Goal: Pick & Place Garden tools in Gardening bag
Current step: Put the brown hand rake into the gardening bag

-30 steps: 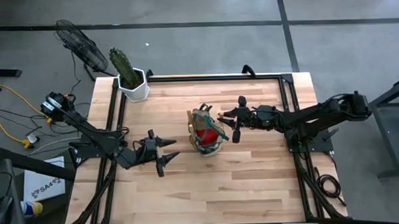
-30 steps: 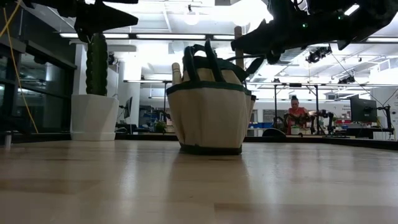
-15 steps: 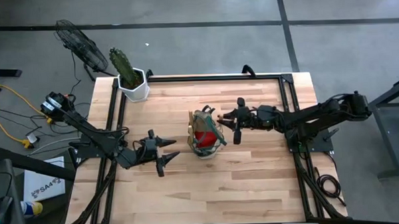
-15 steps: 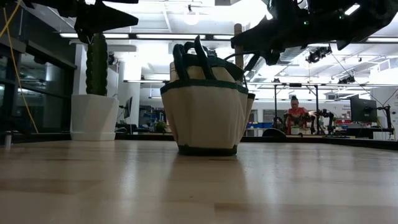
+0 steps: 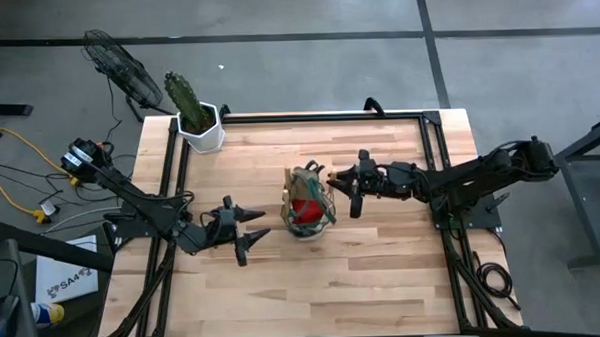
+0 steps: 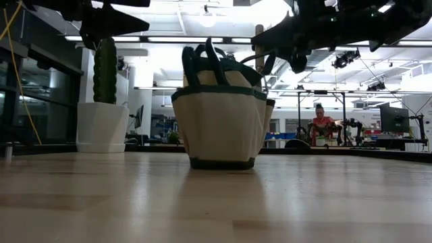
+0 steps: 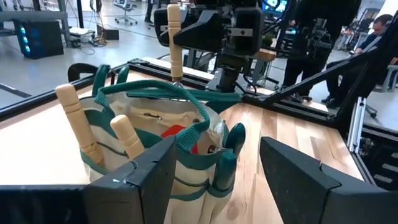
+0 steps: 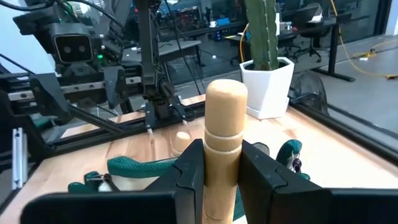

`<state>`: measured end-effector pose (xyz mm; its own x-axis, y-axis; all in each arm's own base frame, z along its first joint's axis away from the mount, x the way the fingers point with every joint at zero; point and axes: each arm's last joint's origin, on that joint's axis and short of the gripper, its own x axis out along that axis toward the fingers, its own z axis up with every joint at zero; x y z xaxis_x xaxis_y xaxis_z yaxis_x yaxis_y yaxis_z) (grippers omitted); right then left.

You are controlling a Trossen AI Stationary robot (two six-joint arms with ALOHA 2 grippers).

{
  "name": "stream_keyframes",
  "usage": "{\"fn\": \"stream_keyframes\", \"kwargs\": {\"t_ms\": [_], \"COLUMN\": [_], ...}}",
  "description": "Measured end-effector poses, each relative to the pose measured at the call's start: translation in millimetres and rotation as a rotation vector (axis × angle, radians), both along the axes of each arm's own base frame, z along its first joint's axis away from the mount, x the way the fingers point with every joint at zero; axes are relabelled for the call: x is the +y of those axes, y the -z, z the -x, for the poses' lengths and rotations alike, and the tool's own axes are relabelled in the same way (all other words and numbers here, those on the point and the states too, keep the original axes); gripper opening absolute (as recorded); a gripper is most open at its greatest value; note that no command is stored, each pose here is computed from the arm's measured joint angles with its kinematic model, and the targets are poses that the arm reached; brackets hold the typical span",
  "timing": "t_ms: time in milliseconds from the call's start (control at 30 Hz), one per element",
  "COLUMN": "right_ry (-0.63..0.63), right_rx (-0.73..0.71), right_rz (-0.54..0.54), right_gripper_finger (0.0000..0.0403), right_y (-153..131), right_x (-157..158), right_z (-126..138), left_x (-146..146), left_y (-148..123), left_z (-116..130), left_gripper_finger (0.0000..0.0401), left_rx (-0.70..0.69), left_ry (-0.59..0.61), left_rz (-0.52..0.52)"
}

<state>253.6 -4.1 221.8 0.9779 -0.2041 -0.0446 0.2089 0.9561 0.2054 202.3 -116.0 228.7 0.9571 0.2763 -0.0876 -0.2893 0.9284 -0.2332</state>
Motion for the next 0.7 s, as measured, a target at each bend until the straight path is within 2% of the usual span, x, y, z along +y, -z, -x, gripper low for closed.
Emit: {"fn": "stream_keyframes", "kwargs": {"t_ms": [233, 700], "right_ry": [-0.001, -0.001], "right_rx": [0.016, 0.042], "right_rz": [-0.041, -0.041], "right_gripper_finger": [0.0058, 0.0058], "right_y": [2.3, 5.1], "right_x": [0.0, 0.1], "right_z": [0.2, 0.1], "left_x": [0.1, 0.1], "left_y": [1.6, 1.4], "left_z": [0.1, 0.1], "left_gripper_finger": [0.0225, 0.0225], "left_rx": [0.008, 0.007], "left_ry": [-0.001, 0.000], "left_rz": [0.012, 0.014]}}
